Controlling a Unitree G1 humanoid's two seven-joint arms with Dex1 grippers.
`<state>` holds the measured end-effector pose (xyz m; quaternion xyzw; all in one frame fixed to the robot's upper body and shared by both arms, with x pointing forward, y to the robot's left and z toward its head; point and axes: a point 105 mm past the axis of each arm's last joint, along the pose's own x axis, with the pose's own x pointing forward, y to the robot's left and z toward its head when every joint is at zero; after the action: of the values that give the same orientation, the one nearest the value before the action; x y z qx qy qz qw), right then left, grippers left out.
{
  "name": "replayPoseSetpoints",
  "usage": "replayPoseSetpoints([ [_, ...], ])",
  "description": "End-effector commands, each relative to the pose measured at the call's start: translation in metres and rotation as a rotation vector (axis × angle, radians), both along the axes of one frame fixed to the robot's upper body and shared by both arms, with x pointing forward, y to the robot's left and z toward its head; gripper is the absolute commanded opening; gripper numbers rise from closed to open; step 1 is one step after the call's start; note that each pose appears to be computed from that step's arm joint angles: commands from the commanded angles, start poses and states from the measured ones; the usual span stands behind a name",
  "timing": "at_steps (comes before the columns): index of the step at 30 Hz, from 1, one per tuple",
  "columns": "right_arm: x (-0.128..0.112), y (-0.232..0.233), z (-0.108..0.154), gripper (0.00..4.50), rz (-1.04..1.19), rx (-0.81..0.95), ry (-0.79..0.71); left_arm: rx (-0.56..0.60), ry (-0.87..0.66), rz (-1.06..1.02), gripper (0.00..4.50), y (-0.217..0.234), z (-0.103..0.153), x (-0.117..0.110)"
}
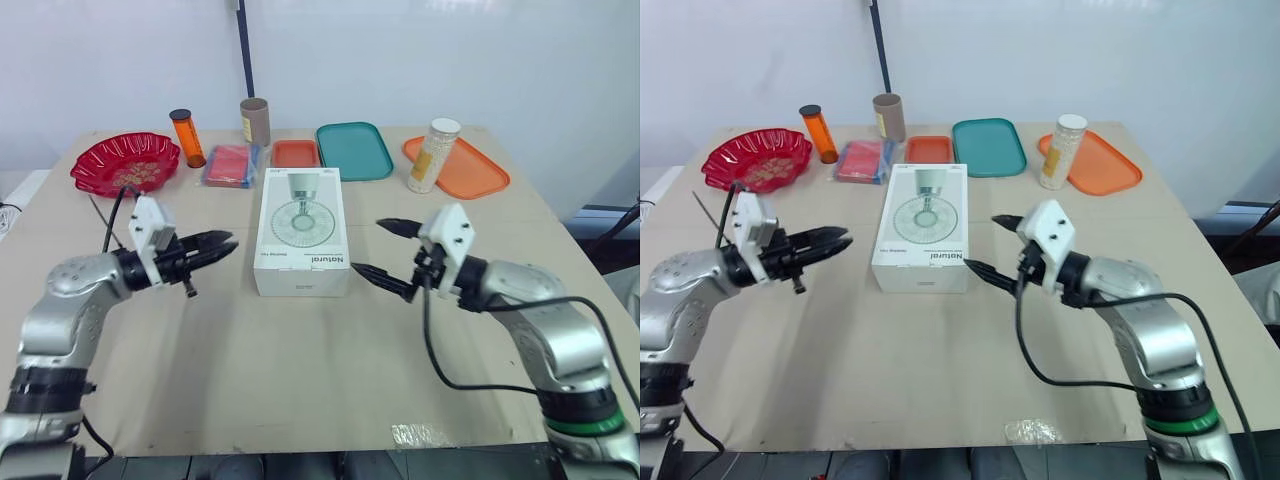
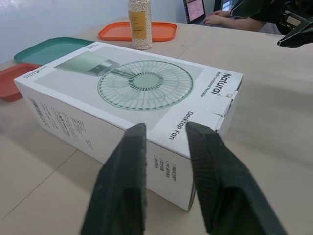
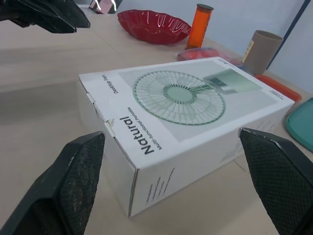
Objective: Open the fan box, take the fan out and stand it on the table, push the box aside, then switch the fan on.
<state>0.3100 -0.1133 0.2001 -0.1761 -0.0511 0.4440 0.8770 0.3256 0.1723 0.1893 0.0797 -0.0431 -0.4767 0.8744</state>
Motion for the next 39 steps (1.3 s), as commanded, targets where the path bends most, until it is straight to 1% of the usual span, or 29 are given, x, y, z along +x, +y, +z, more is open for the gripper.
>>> replayPoseSetpoints([
  [1, 0.009, 0.021, 0.009, 4.5, -0.014, -0.016, -0.062, 0.009, -0.05, -0.074, 0.14, -0.023, 0.006, 0.012],
  [3, 0.009, 0.03, 0.011, 4.5, -0.003, -0.016, -0.077, 0.01, -0.051, -0.088, 0.14, -0.032, 0.004, 0.02],
  [7, -0.003, 0.049, 0.01, 4.5, 0.099, -0.018, -0.094, 0.043, -0.03, -0.09, 0.14, -0.042, -0.009, 0.034],
  [10, 0.0, 0.055, 0.007, 4.5, 0.093, -0.055, -0.099, 0.086, -0.034, -0.091, 0.14, -0.044, -0.02, 0.038],
  [14, -0.001, 0.062, 0.001, 4.5, 0.131, -0.136, -0.114, 0.098, -0.037, -0.086, 0.14, -0.044, -0.025, 0.041],
  [20, 0.002, 0.071, -0.005, 4.5, 0.147, -0.174, -0.112, 0.098, -0.039, -0.087, 0.14, -0.044, -0.028, 0.039],
  [23, 0.002, 0.074, -0.007, 4.5, 0.172, -0.166, -0.099, 0.099, -0.04, -0.086, 0.14, -0.044, -0.029, 0.038],
  [26, 0.012, 0.074, -0.009, 4.5, 0.149, -0.165, -0.09, 0.096, -0.036, -0.082, 0.14, -0.043, -0.032, 0.035],
  [31, 0.023, 0.07, -0.011, 4.5, 0.12, -0.168, -0.082, 0.092, -0.035, -0.076, 0.14, -0.043, -0.034, 0.032],
  [39, 0.024, 0.064, -0.02, 4.5, 0.114, -0.195, -0.071, 0.078, -0.036, -0.062, 0.14, -0.042, -0.034, 0.031],
])
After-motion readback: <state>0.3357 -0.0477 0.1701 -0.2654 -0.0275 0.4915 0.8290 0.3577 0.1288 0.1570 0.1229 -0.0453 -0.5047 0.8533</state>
